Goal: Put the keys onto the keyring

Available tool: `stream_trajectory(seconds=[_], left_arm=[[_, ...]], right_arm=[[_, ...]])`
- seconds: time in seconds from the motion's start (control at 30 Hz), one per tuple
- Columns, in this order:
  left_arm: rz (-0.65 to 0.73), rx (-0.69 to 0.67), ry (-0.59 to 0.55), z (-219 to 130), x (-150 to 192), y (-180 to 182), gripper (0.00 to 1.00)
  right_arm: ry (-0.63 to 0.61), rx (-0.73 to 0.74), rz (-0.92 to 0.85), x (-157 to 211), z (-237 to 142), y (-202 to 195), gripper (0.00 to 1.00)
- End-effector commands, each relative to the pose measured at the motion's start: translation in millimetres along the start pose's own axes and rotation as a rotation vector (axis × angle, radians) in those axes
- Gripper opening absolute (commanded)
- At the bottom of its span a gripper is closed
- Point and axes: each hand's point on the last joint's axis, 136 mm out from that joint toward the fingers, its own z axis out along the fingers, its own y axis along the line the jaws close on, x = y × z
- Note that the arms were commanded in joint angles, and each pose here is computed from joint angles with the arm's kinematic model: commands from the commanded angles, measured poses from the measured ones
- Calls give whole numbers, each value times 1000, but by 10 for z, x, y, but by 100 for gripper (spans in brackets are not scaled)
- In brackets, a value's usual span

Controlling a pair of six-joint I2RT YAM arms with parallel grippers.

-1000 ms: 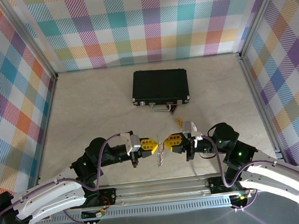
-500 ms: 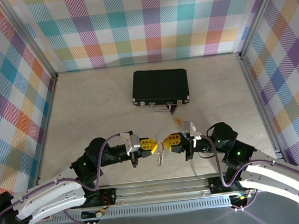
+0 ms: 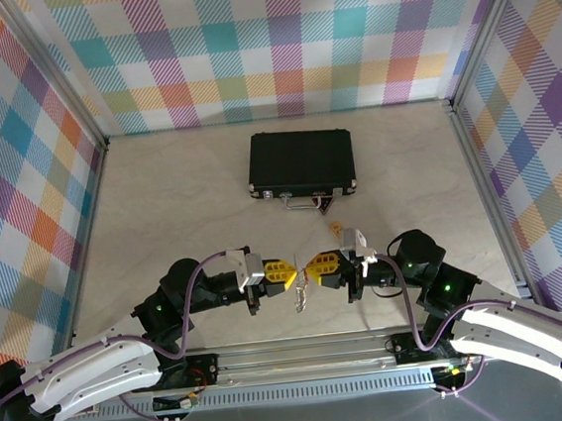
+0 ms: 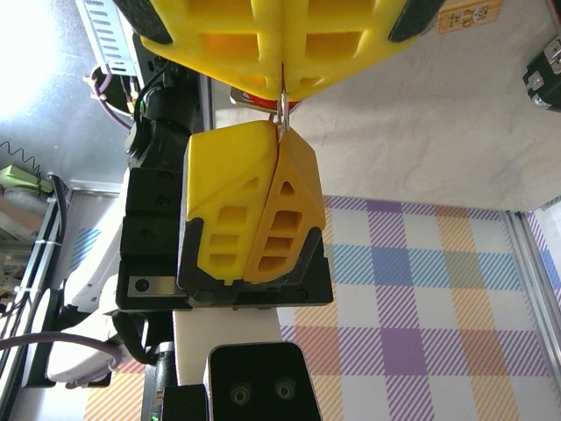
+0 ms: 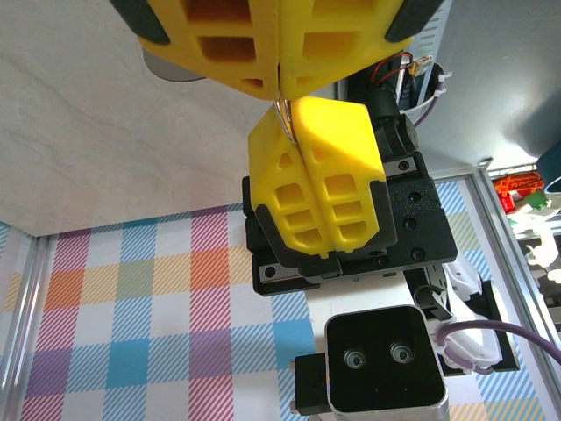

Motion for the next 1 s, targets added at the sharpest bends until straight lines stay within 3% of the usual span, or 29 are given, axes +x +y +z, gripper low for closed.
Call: stream_trajectory(seconds=[0.0, 0.97], left_arm=[[30, 12, -4, -3, -82, -32, 0], [25, 12, 12, 19, -87, -23, 0]], right_arm=[[-51, -28, -33, -174, -4, 62, 0], [-32, -50, -21, -140, 22, 86, 0]])
